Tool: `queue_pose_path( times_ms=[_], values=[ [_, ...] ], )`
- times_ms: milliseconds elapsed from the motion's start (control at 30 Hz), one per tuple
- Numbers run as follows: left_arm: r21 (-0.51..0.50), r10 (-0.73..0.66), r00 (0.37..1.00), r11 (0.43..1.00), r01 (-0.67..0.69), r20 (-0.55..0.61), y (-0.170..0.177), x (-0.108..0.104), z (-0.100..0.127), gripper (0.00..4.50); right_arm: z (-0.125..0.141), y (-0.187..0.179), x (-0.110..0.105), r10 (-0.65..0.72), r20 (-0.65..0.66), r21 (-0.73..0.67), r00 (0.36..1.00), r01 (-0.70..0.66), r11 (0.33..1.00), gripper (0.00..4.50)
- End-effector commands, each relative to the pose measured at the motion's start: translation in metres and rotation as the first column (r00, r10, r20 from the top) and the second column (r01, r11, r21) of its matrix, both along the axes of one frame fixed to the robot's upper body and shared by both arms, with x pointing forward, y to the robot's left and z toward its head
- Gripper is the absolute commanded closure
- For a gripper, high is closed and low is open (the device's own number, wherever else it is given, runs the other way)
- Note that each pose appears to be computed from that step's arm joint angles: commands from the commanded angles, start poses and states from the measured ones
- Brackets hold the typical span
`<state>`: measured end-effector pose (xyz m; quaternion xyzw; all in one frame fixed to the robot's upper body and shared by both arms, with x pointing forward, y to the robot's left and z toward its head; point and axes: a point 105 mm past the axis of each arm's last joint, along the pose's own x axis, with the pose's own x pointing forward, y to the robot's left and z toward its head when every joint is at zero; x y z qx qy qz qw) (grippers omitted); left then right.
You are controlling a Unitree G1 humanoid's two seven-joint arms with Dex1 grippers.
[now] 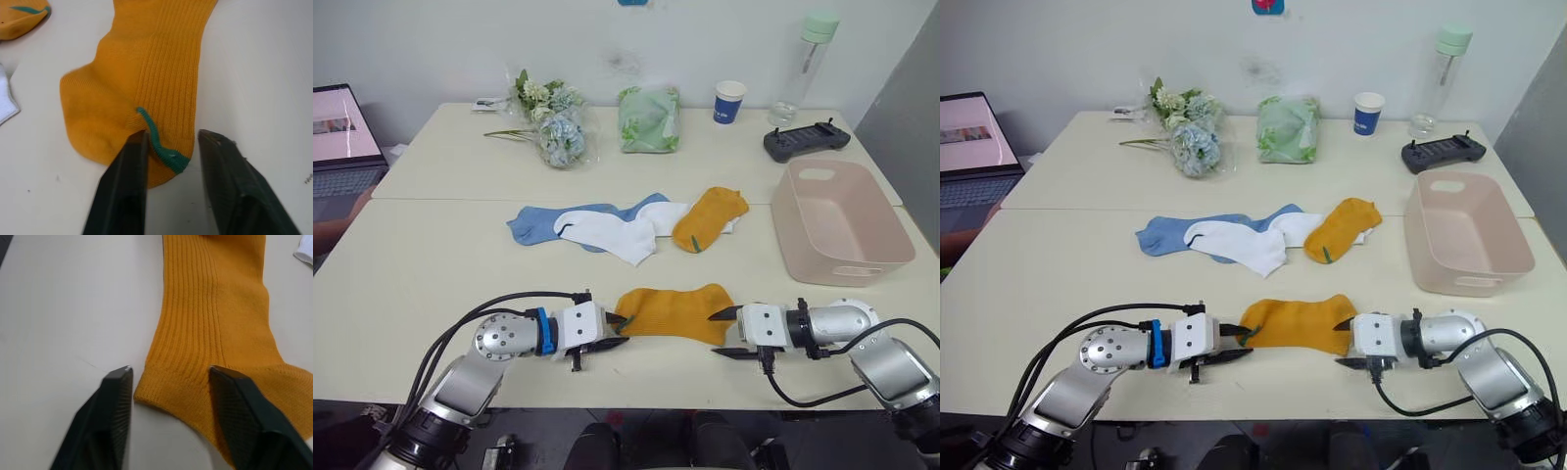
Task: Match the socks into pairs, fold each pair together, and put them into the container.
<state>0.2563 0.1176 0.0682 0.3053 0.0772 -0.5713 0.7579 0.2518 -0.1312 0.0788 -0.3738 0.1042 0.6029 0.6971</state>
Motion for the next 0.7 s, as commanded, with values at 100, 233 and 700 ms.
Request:
queue_pose_path(
  times_ms=[100, 233, 700],
  values=[
    [0.025, 0.038, 0.999, 0.999, -0.038, -0.006, 0.007, 0.009, -0.003, 4.50, 0.009, 0.001, 0.002, 0.021, 0.034, 0.003, 0.999, -0.021, 1.000, 3.86],
    [-0.008, 0.064, 0.998, 0.998, -0.064, -0.003, 0.007, 0.014, 0.003, 4.50, 0.019, 0.006, 0.004, 0.039, 0.054, 0.026, 0.998, -0.041, 0.999, 4.48],
    [-0.287, 0.111, 0.962, 0.940, -0.184, -0.250, 0.001, 0.012, 0.035, 4.50, 0.040, 0.013, 0.000, 0.008, -0.020, 0.128, 1.000, -0.005, 0.992, 4.48]
  ],
)
